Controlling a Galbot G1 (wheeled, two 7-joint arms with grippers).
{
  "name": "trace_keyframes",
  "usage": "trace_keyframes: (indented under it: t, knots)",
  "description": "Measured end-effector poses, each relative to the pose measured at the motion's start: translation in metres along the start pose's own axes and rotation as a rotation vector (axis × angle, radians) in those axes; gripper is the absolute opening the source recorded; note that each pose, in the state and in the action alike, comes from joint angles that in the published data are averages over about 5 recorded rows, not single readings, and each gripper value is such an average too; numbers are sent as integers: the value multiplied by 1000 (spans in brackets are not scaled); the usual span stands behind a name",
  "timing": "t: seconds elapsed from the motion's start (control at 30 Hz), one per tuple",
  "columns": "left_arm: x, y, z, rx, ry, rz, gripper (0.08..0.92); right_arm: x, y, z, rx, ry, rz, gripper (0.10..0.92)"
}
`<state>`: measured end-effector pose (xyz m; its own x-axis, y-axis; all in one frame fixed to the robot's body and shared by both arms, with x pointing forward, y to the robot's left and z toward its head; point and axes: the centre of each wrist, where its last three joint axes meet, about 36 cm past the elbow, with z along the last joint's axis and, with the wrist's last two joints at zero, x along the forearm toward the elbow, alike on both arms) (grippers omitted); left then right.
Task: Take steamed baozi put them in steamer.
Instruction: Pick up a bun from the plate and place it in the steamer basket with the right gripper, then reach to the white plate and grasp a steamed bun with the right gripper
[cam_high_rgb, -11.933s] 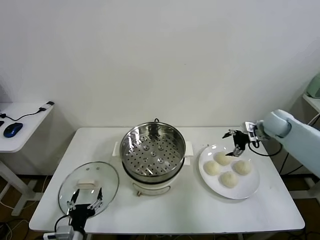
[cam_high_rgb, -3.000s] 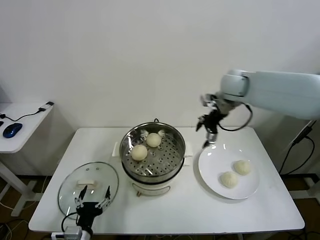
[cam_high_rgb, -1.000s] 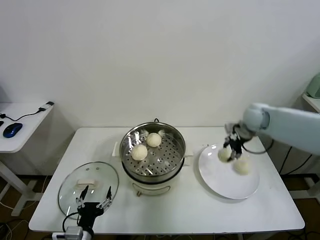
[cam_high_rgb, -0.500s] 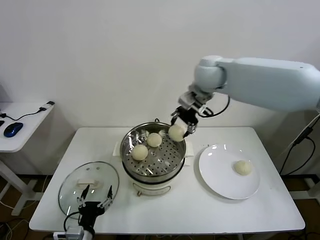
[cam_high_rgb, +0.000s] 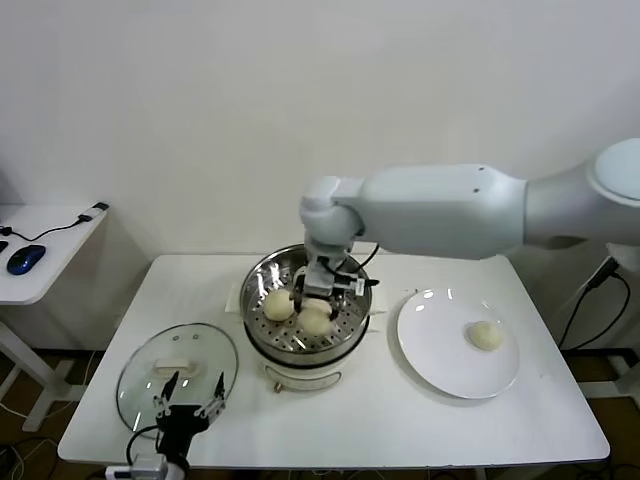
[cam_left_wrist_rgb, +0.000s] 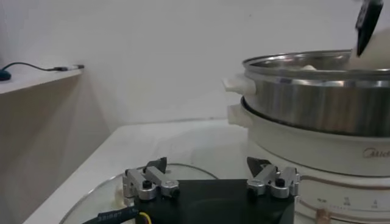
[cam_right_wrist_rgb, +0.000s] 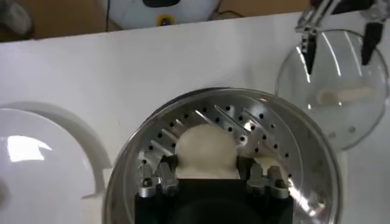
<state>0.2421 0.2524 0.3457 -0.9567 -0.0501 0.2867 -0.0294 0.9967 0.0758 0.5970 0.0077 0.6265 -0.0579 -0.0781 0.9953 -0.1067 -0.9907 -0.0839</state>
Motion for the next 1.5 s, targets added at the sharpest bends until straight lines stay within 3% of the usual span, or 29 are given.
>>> trace_keyframes:
  t: [0.23, 0.5, 0.87, 1.03, 1.2, 1.37, 1.5]
  knots:
    - [1, 1, 1, -2, 1, -3, 823, -28, -13, -2, 39, -17, -5, 655]
    - [3, 1, 0, -4, 0, -5, 823, -30, -18, 3, 59, -35, 18, 807]
    - [7, 0, 0, -6, -5, -1, 823, 28, 9, 42, -42, -40, 1, 823]
    - [7, 0, -1, -6, -10, 0, 823, 76, 65, 87, -253, -4, -2, 823]
    - [5, 1, -2, -3, -17, 1, 823, 107, 159, 125, -552, 60, 2, 823]
    - [5, 1, -3, -2, -20, 1, 823, 107, 261, 141, -826, 93, 5, 823]
    - [6, 2, -4, -1, -21, -1, 823, 81, 332, 139, -1013, 98, 6, 823]
